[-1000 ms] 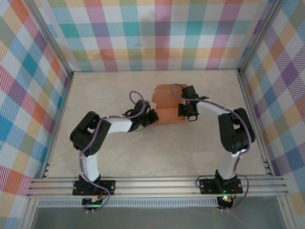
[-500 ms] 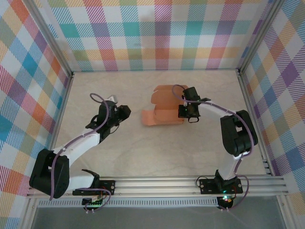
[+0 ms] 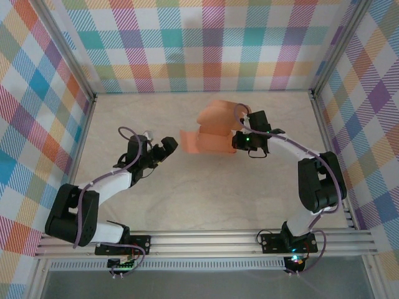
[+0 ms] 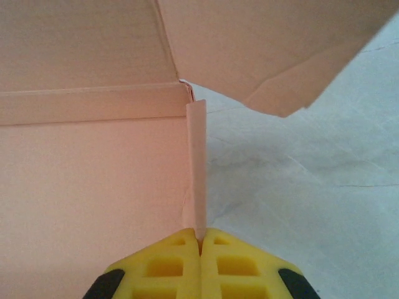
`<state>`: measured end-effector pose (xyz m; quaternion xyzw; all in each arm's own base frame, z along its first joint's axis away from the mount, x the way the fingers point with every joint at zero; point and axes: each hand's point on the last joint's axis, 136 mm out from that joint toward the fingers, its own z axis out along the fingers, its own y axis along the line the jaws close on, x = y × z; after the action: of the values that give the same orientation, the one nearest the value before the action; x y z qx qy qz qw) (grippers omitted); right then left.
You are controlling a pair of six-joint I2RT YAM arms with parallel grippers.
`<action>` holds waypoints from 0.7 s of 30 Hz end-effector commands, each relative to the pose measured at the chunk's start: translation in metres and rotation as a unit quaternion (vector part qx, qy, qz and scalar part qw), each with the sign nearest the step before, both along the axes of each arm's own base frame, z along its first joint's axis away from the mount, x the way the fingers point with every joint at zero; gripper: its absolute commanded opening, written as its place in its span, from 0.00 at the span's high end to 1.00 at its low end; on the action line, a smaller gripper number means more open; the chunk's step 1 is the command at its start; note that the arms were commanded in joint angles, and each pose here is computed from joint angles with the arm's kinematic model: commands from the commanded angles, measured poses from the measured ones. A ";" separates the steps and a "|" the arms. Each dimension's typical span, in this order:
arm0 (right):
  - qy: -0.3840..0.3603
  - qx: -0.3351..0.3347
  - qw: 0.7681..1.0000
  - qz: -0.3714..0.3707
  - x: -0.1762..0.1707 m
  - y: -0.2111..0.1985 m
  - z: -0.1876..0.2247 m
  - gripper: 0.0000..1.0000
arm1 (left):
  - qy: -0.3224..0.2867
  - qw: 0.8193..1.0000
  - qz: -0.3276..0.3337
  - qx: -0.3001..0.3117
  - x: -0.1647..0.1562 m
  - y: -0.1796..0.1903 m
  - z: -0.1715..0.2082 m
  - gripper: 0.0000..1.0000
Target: Fold the paper box
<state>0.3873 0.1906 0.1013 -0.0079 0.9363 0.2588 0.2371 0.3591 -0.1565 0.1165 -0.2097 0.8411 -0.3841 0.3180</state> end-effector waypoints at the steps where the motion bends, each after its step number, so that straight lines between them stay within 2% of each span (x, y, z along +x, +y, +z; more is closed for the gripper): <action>1: -0.014 0.056 0.998 0.006 0.001 0.010 0.022 1.00 | -0.015 0.999 -0.005 -0.037 0.006 -0.006 0.008 0.00; 10: -0.015 0.053 0.998 0.006 0.002 0.009 0.023 1.00 | -0.040 0.995 -0.084 -0.046 0.006 -0.046 0.028 0.00; 21: -0.012 0.028 1.000 0.002 0.001 0.002 0.017 1.00 | -0.044 0.991 -0.117 -0.051 0.007 -0.073 0.034 0.03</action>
<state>0.3863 0.1946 0.1080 0.0026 0.9292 0.2871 0.2328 0.3640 -0.2163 0.1362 -0.1393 0.8313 -0.4556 0.2863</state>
